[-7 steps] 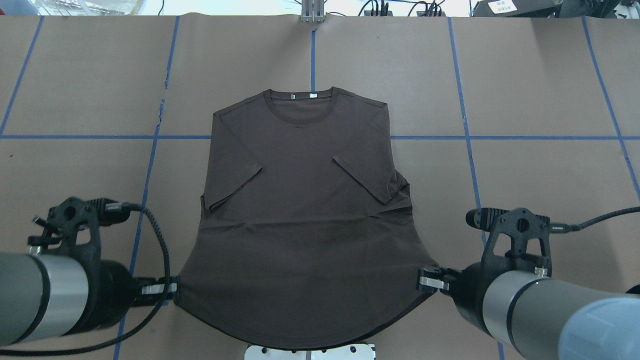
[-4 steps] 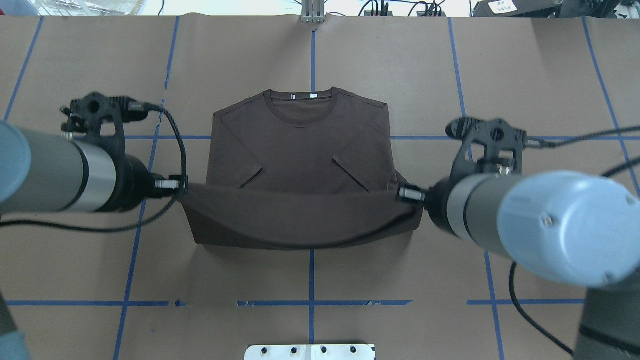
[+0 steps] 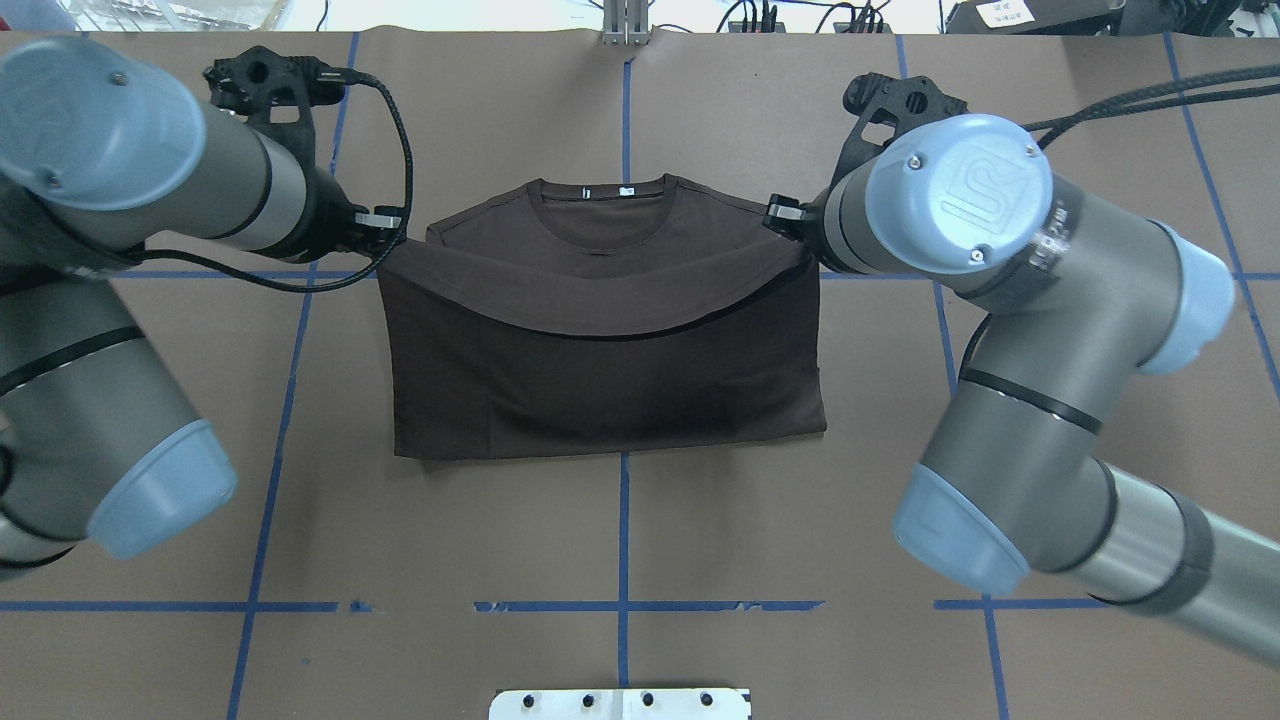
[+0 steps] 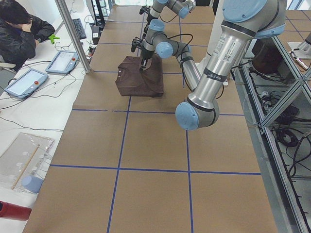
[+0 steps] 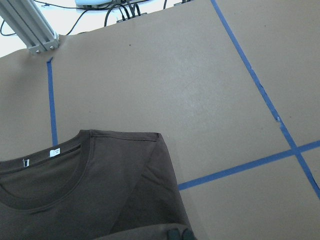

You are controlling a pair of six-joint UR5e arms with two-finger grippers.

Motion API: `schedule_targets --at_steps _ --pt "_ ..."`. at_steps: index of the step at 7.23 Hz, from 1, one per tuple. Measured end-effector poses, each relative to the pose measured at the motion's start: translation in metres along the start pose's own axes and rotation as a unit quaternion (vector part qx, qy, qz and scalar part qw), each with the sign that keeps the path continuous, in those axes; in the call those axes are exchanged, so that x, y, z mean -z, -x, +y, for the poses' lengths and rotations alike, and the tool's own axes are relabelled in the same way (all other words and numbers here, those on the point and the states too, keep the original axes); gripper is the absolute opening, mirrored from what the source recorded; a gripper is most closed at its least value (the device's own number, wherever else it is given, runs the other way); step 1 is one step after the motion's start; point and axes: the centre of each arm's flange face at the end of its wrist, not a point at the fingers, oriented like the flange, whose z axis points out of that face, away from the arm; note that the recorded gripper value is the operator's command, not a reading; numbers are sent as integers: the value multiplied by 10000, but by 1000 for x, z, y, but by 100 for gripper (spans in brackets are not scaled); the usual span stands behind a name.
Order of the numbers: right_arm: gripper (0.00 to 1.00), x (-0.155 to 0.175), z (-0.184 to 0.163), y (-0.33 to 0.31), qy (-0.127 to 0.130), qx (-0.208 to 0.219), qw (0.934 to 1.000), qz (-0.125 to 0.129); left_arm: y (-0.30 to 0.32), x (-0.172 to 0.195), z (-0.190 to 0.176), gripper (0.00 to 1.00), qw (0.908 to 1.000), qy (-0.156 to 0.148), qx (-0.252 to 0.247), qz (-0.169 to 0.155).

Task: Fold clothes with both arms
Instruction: 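Lift the hem with both grippers and fold it toward the collar, then lay the hem down near the collar and open both grippers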

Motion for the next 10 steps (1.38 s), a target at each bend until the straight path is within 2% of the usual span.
schedule_targets --at_steps 3,5,7,10 --pt "0 -97 -19 10 -67 95 9996 242 23 -94 -28 0 9999 -118 26 30" --pt "0 -144 -21 5 -103 144 9995 243 22 -125 -38 0 9999 -92 49 -34" --pt "0 -155 -26 3 -129 134 9995 265 21 -147 -46 0 9998 -133 64 -156" --pt "0 -160 -35 -1 -165 91 9993 326 23 -157 -49 0 9996 -152 73 -219"
